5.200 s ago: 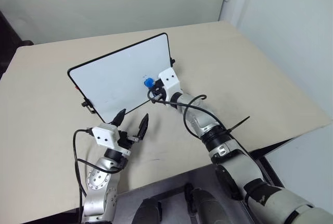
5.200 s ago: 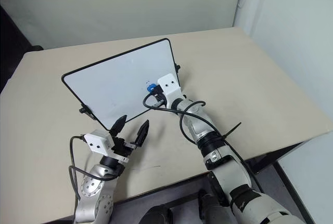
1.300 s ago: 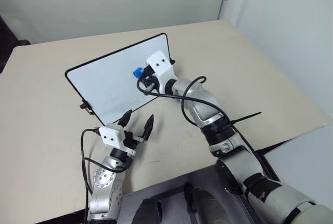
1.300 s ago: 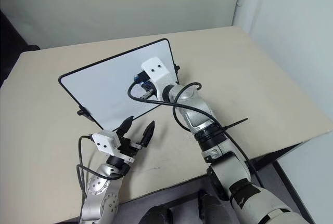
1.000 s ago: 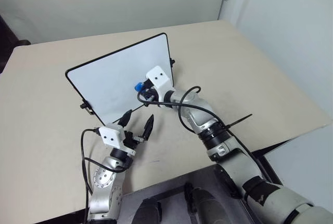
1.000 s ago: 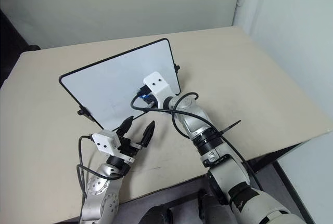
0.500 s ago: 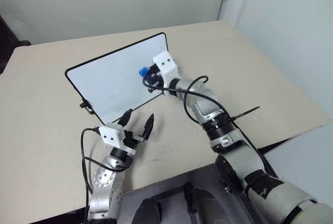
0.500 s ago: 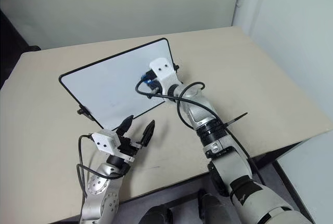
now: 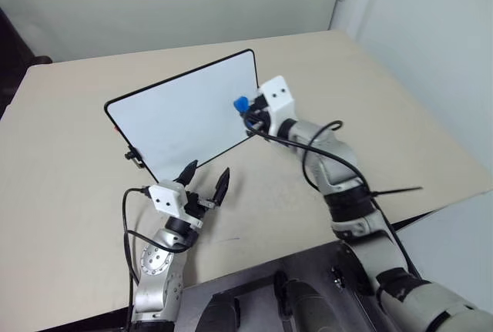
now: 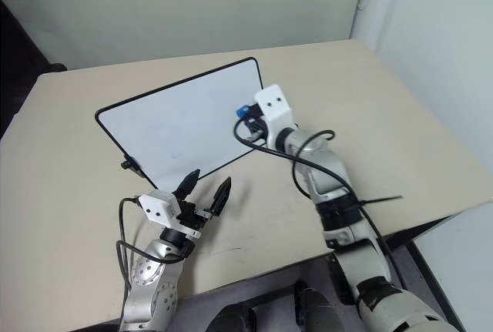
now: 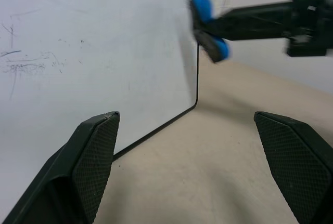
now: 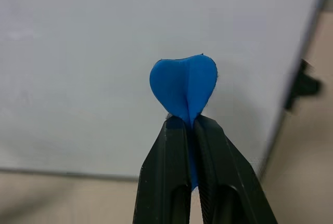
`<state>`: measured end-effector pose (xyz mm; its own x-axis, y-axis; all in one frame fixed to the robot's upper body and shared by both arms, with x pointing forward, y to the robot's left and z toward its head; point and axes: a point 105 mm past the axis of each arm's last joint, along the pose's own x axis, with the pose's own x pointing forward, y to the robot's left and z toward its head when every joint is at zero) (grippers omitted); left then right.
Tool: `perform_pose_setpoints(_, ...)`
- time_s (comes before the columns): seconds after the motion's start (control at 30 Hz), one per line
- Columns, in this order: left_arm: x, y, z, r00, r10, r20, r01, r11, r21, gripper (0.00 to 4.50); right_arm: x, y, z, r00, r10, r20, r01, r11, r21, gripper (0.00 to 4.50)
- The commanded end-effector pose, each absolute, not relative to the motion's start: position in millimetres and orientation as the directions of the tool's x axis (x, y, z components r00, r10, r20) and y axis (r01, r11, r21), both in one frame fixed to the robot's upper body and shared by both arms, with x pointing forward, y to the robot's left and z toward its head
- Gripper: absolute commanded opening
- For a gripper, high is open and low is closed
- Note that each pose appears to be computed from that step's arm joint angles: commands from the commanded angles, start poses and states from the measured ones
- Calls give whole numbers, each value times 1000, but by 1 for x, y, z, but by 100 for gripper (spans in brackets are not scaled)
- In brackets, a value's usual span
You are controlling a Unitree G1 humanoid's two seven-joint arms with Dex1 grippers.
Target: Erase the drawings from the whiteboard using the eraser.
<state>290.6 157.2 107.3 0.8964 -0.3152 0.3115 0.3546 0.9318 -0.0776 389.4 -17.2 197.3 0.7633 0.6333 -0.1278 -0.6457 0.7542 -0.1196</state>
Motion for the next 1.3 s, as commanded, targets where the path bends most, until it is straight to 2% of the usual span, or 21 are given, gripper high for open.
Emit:
perform_pose_setpoints(0.03,288,151,114,881,-328,341,370,927,-65,450,372,-40,209,763,633,-135,-645,761,-75,1)
perform_pose_setpoints(0.1,287,149,113,881,-331,339,373,925,-68,450,363,-61,196,767,603,-222,-629,775,-68,1)
perform_pose_setpoints(0.2,287,147,112,880,-335,336,378,923,-70,450,355,-101,167,783,469,-409,-556,822,-122,1)
perform_pose_setpoints(0.37,289,143,110,875,-354,330,399,914,-76,450,337,-137,132,732,384,-563,-533,837,-122,1)
perform_pose_setpoints(0.5,291,141,110,872,-363,328,408,910,-76,450,328,-141,115,690,386,-613,-552,828,-100,1)
perform_pose_setpoints(0.6,292,141,110,871,-365,329,410,909,-77,450,326,-140,112,678,397,-619,-562,822,-89,90)
perform_pose_setpoints(0.77,293,141,110,872,-364,329,409,909,-79,450,328,-144,113,691,390,-609,-553,827,-98,267)
perform_pose_setpoints(0.83,293,141,110,872,-362,329,408,910,-79,450,331,-145,119,717,392,-577,-556,821,-133,342)
perform_pose_setpoints(0.93,292,142,110,873,-359,331,405,911,-78,450,335,-144,144,758,439,-482,-582,788,-198,443)
perform_pose_setpoints(1.1,291,143,111,875,-352,332,397,915,-78,450,329,-134,205,752,630,-195,-657,741,-139,443)
perform_pose_setpoints(1.2,290,143,111,875,-350,333,396,915,-78,450,315,-125,228,694,720,-24,-715,684,-145,443)
perform_pose_setpoints(1.3,290,144,111,876,-349,334,395,915,-80,450,290,-110,243,579,795,179,-781,604,-160,443)
